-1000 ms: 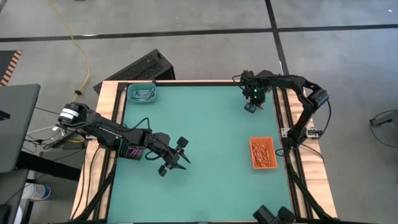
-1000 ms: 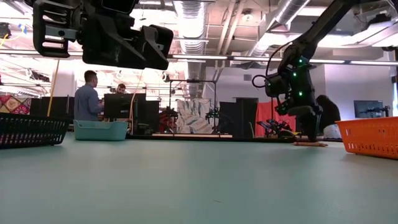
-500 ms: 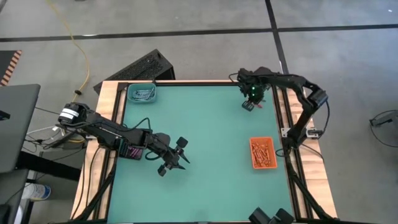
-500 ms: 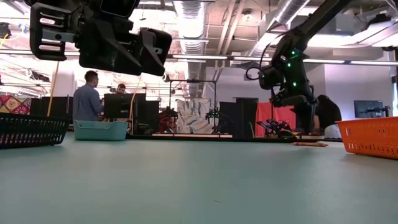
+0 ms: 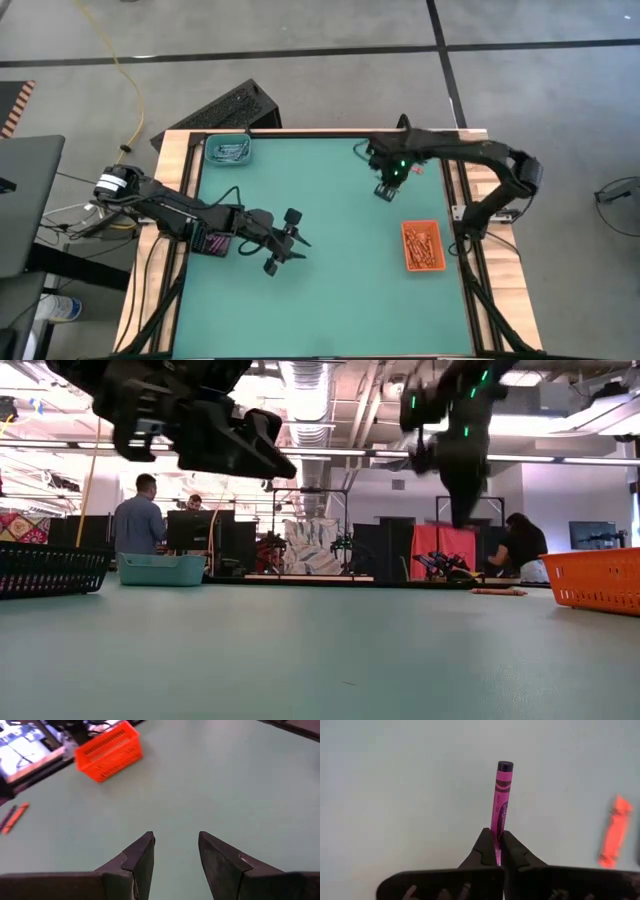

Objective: Sort crayons
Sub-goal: Put the purple crayon into the black bin

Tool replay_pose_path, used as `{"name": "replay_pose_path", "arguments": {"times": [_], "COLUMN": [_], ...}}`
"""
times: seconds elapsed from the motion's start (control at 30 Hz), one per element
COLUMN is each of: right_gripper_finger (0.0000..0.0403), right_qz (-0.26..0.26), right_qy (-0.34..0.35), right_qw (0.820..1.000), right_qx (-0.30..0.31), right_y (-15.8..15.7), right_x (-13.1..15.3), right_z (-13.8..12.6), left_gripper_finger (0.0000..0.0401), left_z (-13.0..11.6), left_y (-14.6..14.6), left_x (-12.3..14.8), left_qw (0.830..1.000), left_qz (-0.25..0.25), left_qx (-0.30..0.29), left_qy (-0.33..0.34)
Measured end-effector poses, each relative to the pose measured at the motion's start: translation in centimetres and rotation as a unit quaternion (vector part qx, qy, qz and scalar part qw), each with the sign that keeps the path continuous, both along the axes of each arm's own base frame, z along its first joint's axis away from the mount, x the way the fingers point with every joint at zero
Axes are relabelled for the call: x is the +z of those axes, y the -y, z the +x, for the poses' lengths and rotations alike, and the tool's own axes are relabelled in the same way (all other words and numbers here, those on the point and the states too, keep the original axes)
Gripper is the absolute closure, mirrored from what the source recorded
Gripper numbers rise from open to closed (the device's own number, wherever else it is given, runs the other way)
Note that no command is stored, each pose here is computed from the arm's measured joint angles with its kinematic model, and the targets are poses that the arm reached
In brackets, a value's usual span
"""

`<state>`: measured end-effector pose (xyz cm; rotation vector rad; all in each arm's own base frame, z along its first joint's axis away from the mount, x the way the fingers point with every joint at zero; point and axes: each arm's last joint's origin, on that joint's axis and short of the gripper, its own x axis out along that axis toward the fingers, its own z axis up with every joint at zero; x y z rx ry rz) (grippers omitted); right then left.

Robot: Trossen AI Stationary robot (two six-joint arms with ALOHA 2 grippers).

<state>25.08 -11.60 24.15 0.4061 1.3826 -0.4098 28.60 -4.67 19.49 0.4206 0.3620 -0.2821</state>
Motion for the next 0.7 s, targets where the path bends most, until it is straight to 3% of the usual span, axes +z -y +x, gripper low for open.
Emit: {"name": "replay_pose_path", "arguments": {"times": [0.17,0.37,0.5,0.7], "right_gripper_finger": [0.0403,0.0403,0.0403,0.0403], "right_qz": [-0.033,-0.098,-0.141,-0.183], "right_qy": [0.120,0.255,0.312,0.361], "right_qw": [0.990,0.952,0.924,0.892], "right_qx": [0.067,0.141,0.168,0.202], "right_y": [-6.2,-12.7,-15.4,-17.3], "right_x": [2.7,4.5,5.1,5.3], "right_z": [1.9,3.7,4.7,5.9], "left_gripper_finger": [0.0257,0.0257,0.0257,0.0257], "left_z": [0.4,0.0,-0.7,-0.9], "left_y": [-1.1,-1.9,-2.3,-2.3], "left_x": [0.6,1.4,2.0,2.6], "left_qw": [0.999,0.987,0.970,0.960], "left_qz": [-0.008,-0.039,-0.064,-0.090], "left_qx": [0.021,0.026,0.033,0.038], "left_qy": [0.031,0.154,0.231,0.263]}}
